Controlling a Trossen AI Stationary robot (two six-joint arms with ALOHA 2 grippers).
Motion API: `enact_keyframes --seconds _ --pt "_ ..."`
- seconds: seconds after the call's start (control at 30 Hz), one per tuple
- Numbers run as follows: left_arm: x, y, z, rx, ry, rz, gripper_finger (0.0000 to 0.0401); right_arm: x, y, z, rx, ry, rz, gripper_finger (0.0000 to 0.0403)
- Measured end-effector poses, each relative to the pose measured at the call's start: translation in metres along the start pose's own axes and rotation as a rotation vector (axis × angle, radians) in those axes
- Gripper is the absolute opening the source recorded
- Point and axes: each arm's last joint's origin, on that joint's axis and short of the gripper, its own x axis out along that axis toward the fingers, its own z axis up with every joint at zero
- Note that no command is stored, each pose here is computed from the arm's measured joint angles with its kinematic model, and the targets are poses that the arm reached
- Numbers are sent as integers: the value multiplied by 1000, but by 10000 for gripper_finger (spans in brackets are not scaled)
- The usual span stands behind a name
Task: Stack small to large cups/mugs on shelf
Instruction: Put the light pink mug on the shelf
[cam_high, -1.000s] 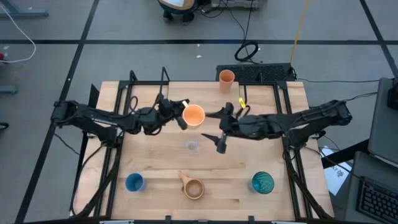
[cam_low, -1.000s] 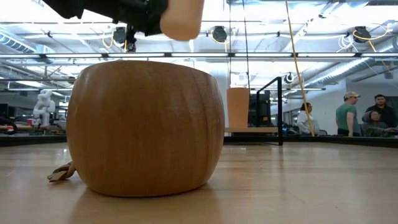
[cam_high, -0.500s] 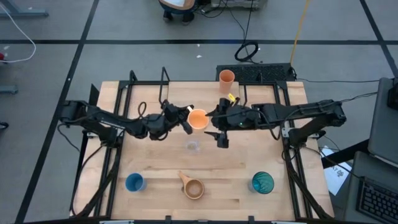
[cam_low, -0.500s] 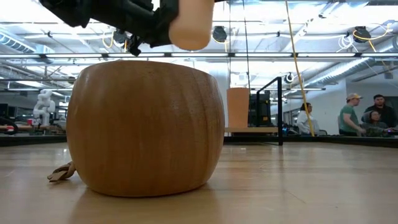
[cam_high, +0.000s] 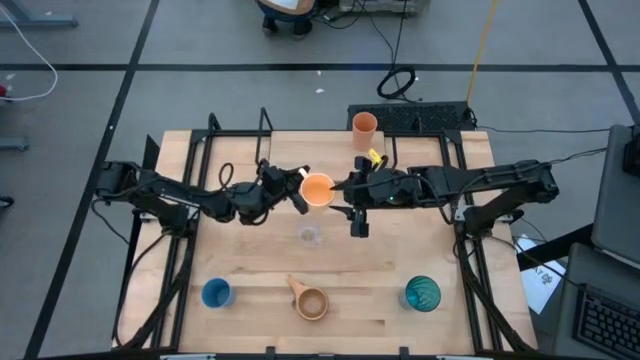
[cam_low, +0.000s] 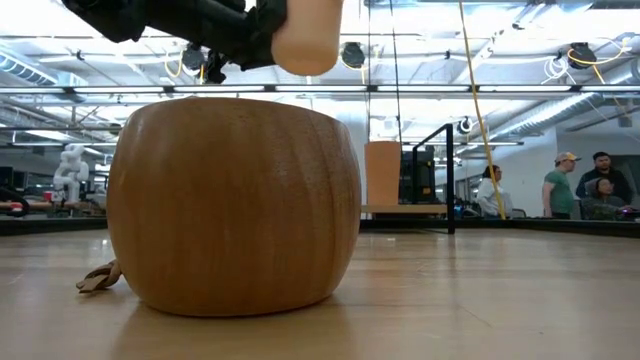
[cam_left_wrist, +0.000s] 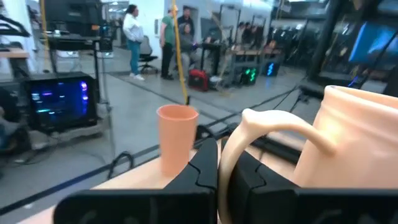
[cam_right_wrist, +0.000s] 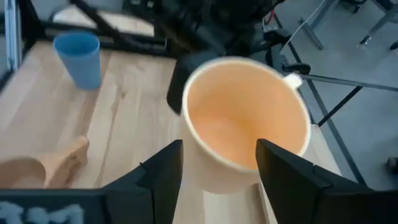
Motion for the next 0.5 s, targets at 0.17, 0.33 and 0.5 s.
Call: enact_keyframes --seconds 0.17,0.33,0.5 --pt "-7 6 15 25 -20 17 7 -9 6 -2 28 -45 17 197" --pt "-8 15 28 15 -52 40 7 -5 14 -21 58 -145 30 203" --pt "-7 26 42 -21 -96 -6 7 5 17 -47 93 -312 -36 203"
